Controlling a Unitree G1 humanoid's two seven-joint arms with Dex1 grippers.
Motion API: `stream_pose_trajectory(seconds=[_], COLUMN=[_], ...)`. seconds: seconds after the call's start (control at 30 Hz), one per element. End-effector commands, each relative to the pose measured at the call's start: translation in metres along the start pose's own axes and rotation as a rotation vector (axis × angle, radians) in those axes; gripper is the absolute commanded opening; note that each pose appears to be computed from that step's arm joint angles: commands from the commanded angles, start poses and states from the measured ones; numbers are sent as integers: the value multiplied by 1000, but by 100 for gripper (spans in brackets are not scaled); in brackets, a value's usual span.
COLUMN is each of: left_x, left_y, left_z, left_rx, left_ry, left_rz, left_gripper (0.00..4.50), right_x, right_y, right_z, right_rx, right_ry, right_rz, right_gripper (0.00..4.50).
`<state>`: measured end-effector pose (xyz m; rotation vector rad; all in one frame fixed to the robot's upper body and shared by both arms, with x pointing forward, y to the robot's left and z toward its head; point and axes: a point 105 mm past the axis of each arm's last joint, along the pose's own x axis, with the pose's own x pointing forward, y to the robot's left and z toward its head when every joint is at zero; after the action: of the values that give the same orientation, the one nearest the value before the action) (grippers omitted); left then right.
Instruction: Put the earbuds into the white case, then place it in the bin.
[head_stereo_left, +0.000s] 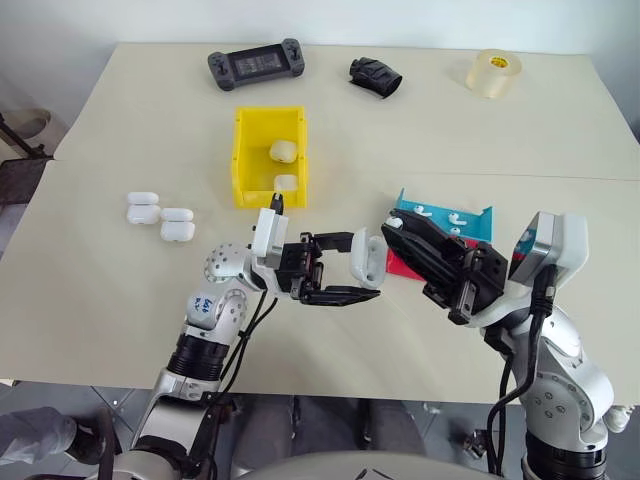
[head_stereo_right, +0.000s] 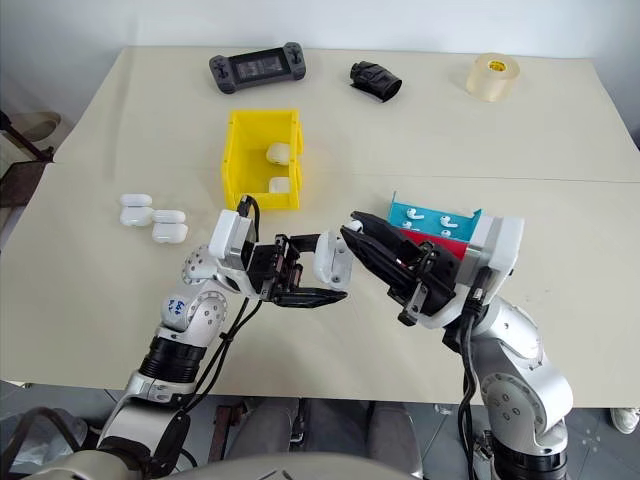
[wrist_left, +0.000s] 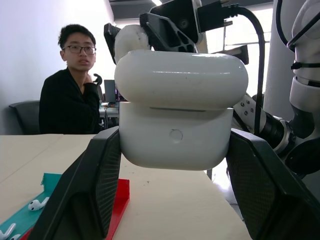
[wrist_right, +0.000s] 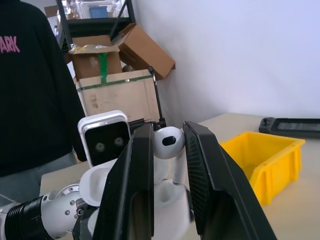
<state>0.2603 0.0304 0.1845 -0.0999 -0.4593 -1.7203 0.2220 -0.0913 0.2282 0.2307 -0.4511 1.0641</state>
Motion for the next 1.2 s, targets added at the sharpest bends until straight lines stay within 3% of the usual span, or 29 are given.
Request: stream_pose_trajectory(seconds=[0.03,0.53,0.93,1.2], left_x=[6,5,4,4], left_y=[0,1,6,6], left_z=[13,18,22,20], left_rx=[44,50,72,77], left_ry=[-32,-44,-49,-49], left_rz=[-21,-8,13,22], left_gripper=[278,278,278,278], right_x=[3,-4,-5,-2], right_y=[7,-1,0,-2], right_z=[2,-17,-21,-13], right_rx=[-23,-76,34,4], right_ry=[-30,19,73,86], right_rz=[28,7,55,83], right_gripper=[50,50,50,326])
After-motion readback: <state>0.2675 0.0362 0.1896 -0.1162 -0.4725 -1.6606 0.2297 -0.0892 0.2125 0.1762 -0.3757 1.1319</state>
